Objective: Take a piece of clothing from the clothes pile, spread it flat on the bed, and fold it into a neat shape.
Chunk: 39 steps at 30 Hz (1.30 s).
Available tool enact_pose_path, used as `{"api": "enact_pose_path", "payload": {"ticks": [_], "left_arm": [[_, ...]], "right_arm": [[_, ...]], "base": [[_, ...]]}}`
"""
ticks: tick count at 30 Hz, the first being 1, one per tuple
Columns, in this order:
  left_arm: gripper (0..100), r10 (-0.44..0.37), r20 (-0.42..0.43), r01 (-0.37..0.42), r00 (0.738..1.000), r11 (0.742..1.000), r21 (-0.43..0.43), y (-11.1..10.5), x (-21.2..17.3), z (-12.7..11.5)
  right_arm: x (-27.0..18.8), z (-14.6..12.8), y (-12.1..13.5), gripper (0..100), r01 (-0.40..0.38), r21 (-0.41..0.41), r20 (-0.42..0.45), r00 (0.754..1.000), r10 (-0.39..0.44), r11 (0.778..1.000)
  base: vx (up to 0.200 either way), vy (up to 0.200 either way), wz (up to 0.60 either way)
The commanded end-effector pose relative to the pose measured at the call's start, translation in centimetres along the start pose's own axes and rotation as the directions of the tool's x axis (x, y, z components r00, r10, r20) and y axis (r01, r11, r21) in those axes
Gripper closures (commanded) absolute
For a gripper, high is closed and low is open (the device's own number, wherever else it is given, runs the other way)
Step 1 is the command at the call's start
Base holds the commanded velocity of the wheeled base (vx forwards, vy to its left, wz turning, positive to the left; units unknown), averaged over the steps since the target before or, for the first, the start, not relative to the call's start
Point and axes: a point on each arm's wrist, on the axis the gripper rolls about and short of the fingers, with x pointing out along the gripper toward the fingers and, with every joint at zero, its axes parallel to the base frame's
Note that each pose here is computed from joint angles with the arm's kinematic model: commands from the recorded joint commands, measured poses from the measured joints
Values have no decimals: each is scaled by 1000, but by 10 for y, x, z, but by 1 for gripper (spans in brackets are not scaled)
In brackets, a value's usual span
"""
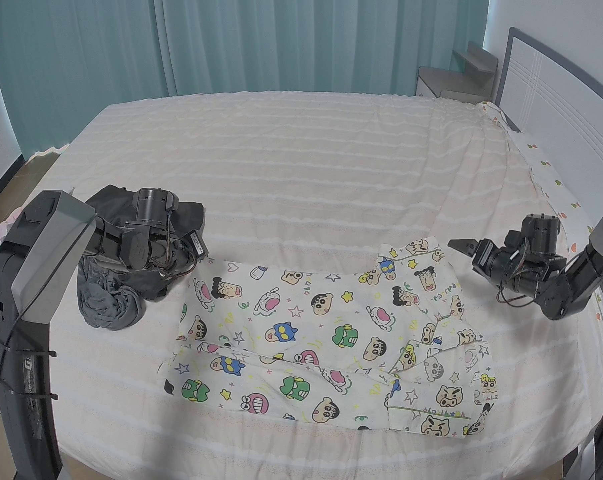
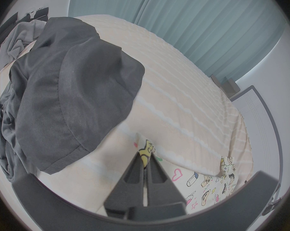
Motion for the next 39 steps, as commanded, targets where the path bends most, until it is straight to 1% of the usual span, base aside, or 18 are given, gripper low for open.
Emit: {"api": "enact_pose_path", "payload": {"ticks": [1, 2, 3, 5, 7, 9, 12, 15, 24, 27, 35, 39], "left_arm": [[100, 3, 35, -3, 999, 1000, 1, -4, -9, 8], [100, 3, 35, -3, 999, 1000, 1, -4, -9, 8], [100, 9, 43, -9, 999, 1000, 1, -5, -9, 8], [100, 11, 42, -11, 999, 1000, 0, -4, -9, 8], [100, 14, 39, -14, 999, 1000, 1, -4, -9, 6], [100, 17, 33, -17, 999, 1000, 1, -4, -8, 5], [100, 15, 31, -15, 999, 1000, 3, -5, -8, 4], [100, 14, 33, -14, 999, 1000, 5, -6, -8, 4], [100, 18, 26, -18, 1000, 1000, 6, -6, -7, 1], [100, 19, 25, -19, 1000, 1000, 6, -6, -7, 1], [100, 14, 20, -15, 1000, 1000, 10, -8, -6, -1], [100, 11, 8, -11, 1000, 1000, 18, -12, -6, -7]], "right_arm": [[32, 18, -10, 0, 45, -41, 7, 999, -45, 998], [32, 18, -10, 0, 45, -41, 7, 999, -45, 998], [44, 14, -14, 0, 68, -52, -2, 998, -69, 996], [49, 12, -18, 0, 78, -62, -11, 997, -79, 995], [64, 5, -28, 0, 101, -107, -40, 994, -106, 989], [71, 3, -32, 0, 124, -129, -46, 990, -131, 984], [79, 6, -31, 0, 132, -136, -38, 990, -139, 982], [85, 8, -25, 0, 129, -140, -52, 989, -137, 982], [109, -6, -12, 0, 104, -159, -106, 987, -121, 982], [114, -8, -11, 0, 114, -159, -128, 983, -135, 981], [115, -6, -10, 0, 124, -159, -128, 981, -145, 979], [115, -6, -10, 0, 123, -160, -129, 981, -144, 979]], "base": [[0, 0, 0], [0, 0, 0], [0, 0, 0], [0, 0, 0], [0, 0, 0], [0, 0, 0], [0, 0, 0], [0, 0, 0], [0, 0, 0], [0, 0, 0], [0, 0, 0], [0, 0, 0]]}}
